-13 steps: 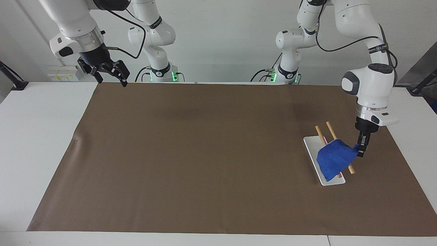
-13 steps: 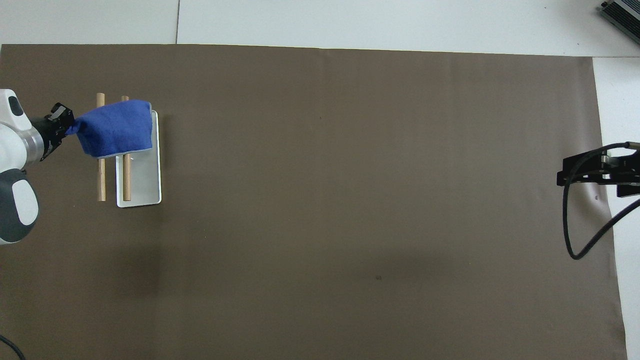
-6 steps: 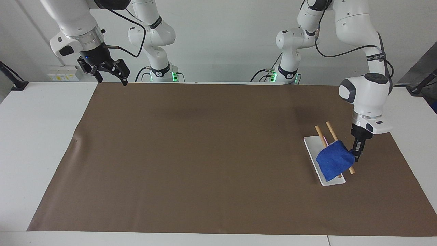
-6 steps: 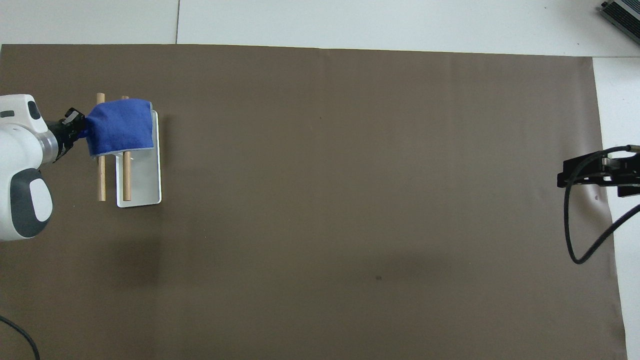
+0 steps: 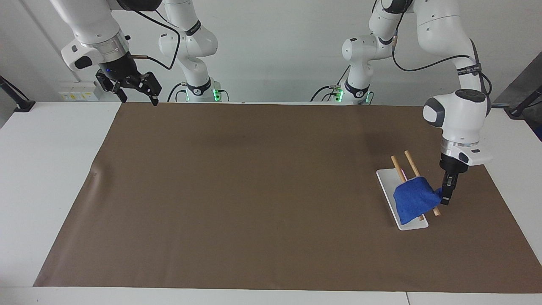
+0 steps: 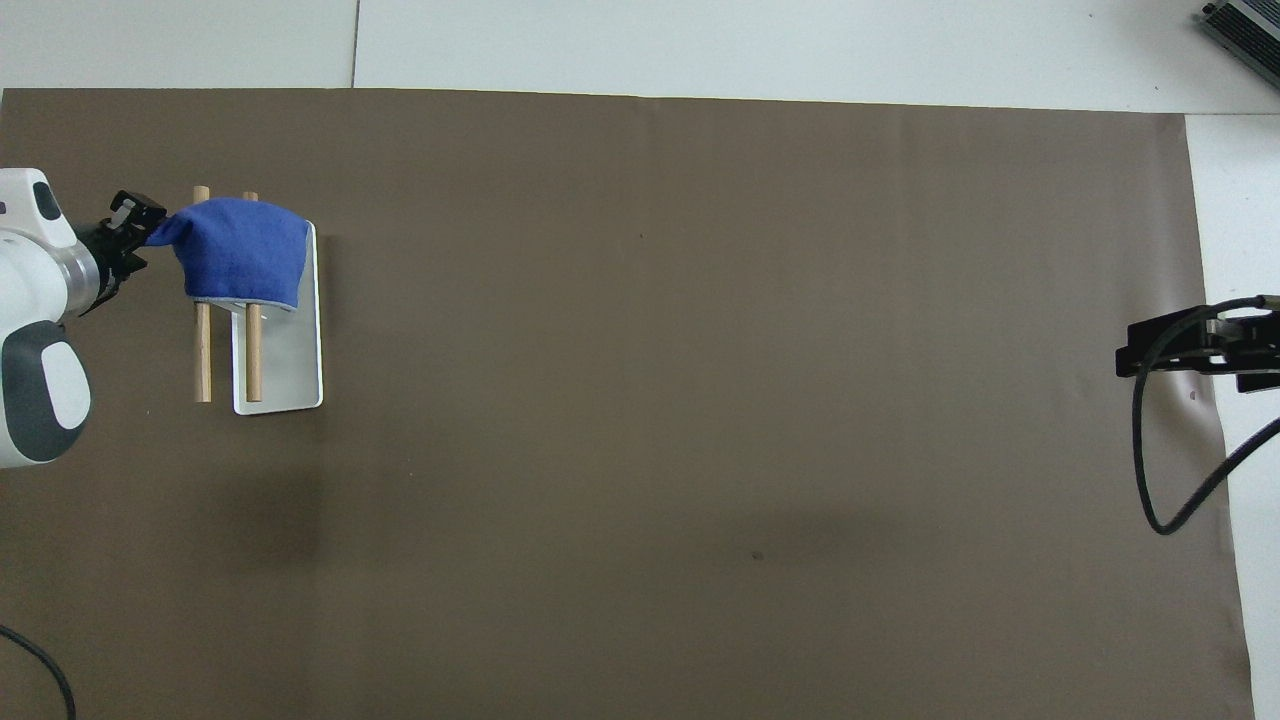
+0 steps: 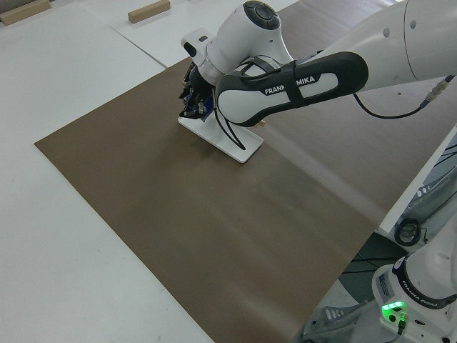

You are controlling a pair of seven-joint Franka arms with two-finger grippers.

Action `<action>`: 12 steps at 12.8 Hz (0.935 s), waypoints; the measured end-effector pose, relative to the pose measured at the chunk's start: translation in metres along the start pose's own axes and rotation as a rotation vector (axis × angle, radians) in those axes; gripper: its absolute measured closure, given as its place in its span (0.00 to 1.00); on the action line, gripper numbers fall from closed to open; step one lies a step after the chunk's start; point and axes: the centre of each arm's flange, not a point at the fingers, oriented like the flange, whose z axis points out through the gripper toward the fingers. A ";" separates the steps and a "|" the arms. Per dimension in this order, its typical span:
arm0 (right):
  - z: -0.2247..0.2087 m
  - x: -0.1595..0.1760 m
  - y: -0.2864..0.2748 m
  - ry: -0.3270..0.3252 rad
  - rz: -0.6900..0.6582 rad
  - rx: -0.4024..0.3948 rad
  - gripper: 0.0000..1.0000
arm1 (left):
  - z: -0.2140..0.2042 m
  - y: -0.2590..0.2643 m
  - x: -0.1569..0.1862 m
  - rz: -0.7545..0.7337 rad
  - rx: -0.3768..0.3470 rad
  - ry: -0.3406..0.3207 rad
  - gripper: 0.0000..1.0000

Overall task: Right arm passes towel to left arm to hang
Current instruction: 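Open the left gripper and release the towel onto the rack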

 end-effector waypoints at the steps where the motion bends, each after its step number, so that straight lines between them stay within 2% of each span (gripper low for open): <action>1: -0.001 -0.001 0.000 0.002 0.000 0.000 0.00 | -0.002 0.003 0.006 -0.003 0.008 -0.003 0.22; 2: -0.002 -0.001 0.000 0.004 -0.001 0.001 0.00 | -0.005 0.008 0.014 -0.006 0.021 -0.010 0.09; 3: -0.002 -0.001 0.000 0.006 -0.002 0.000 0.00 | -0.009 0.014 0.024 -0.010 0.032 -0.015 0.00; 6: 0.001 0.001 0.002 0.001 0.001 -0.004 0.00 | -0.020 0.027 0.047 -0.019 0.063 -0.029 0.00; 9: 0.014 0.008 0.002 -0.009 0.004 -0.006 0.00 | -0.038 0.040 0.060 -0.014 0.117 -0.073 0.00; 12: 0.034 0.009 0.002 -0.005 0.003 -0.004 0.00 | -0.058 0.067 0.047 0.044 0.165 -0.158 0.00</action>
